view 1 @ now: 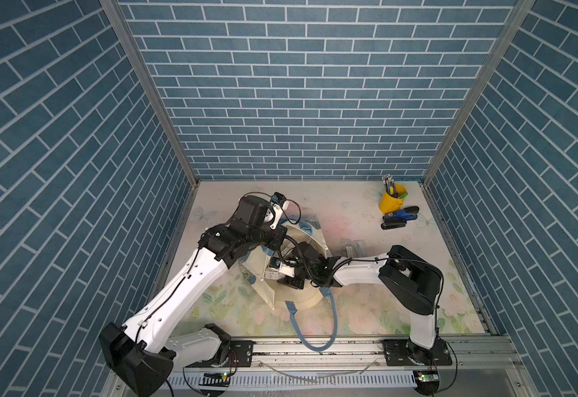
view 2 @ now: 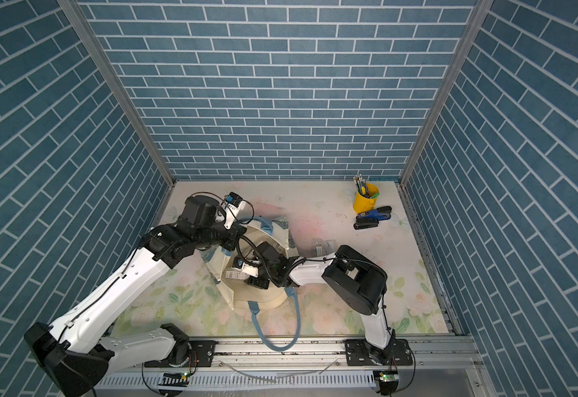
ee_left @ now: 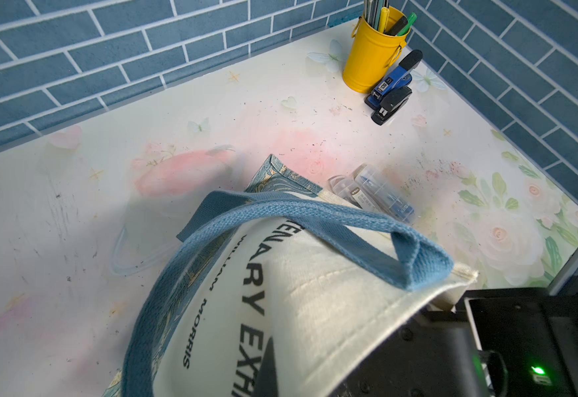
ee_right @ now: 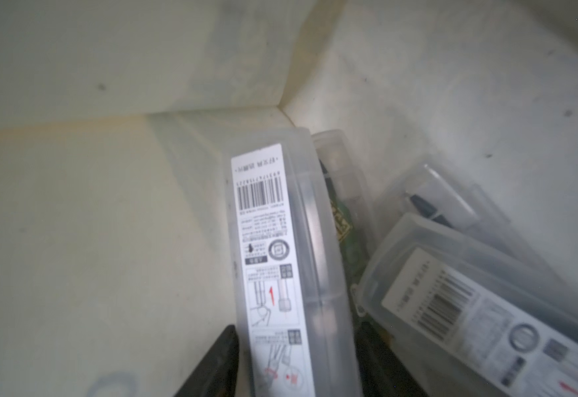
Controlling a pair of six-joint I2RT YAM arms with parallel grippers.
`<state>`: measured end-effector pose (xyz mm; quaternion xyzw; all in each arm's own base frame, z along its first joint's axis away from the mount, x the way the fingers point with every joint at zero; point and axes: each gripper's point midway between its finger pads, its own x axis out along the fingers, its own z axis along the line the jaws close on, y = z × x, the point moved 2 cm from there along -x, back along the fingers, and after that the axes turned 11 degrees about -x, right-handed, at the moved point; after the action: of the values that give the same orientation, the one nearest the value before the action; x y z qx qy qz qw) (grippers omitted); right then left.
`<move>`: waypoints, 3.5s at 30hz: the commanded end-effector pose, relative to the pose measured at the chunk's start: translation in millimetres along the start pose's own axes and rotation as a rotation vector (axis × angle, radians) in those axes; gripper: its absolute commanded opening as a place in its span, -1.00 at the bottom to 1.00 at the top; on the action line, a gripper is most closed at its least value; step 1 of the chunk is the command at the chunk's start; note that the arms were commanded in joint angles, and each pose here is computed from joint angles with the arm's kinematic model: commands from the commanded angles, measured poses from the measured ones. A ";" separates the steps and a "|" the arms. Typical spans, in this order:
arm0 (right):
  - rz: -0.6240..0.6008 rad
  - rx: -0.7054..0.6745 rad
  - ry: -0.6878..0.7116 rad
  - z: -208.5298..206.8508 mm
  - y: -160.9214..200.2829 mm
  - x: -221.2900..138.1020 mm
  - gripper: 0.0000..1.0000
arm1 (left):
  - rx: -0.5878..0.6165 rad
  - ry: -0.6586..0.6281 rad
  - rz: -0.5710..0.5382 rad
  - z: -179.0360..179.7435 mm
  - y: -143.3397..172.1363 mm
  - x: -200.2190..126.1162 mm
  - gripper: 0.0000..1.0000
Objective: Take out the compass set from the canvas bag
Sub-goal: Pick up the compass set from the canvas bag, then place the compass set at the center of the board.
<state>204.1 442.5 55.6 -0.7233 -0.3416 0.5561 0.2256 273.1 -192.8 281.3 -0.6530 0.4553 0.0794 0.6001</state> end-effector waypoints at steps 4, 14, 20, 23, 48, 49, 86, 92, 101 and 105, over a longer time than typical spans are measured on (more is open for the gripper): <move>0.034 0.073 -0.044 3.9 2.8 13.0 0.22 | 0.033 0.059 -0.086 -12.0 -17.1 -9.5 -1.00; 0.094 0.081 -0.068 10.6 -0.1 -1.6 -0.10 | 0.033 0.040 -0.093 -8.6 -18.3 -9.8 -1.00; 0.087 0.091 -0.068 11.6 -10.1 -12.3 -0.23 | 0.030 0.033 -0.098 -6.4 -18.4 -9.4 -1.00; 0.083 0.104 -0.081 13.3 -13.2 -13.2 -0.31 | 0.030 0.030 -0.099 -5.7 -18.7 -9.7 -1.00; 0.118 0.155 0.004 13.3 -16.8 -63.9 -0.88 | 0.021 0.011 -0.141 -1.5 -20.3 -19.5 -1.00; 0.127 0.155 0.010 13.6 -13.7 -67.7 -0.89 | 0.019 0.006 -0.143 -0.7 -20.3 -19.5 -1.00; 0.084 0.827 0.637 -75.6 91.3 -331.7 -1.00 | -0.030 -0.006 -0.168 3.2 -22.0 -16.2 -1.00; 0.083 1.236 0.614 -82.1 188.5 -318.3 -1.00 | -0.029 0.013 -0.157 0.6 -21.5 -13.0 -1.00; 0.127 1.377 0.572 -83.3 248.8 -289.2 -1.00 | -0.034 0.022 -0.152 0.1 -20.1 -10.7 -1.00; 0.097 1.408 0.524 -83.2 249.5 -278.9 -0.99 | -0.034 0.022 -0.150 0.1 -19.7 -9.8 -1.00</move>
<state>298.7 64.5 82.5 -0.5514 0.2172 0.4593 0.6617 276.4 -184.6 282.4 -0.6773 0.4241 0.0742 0.5966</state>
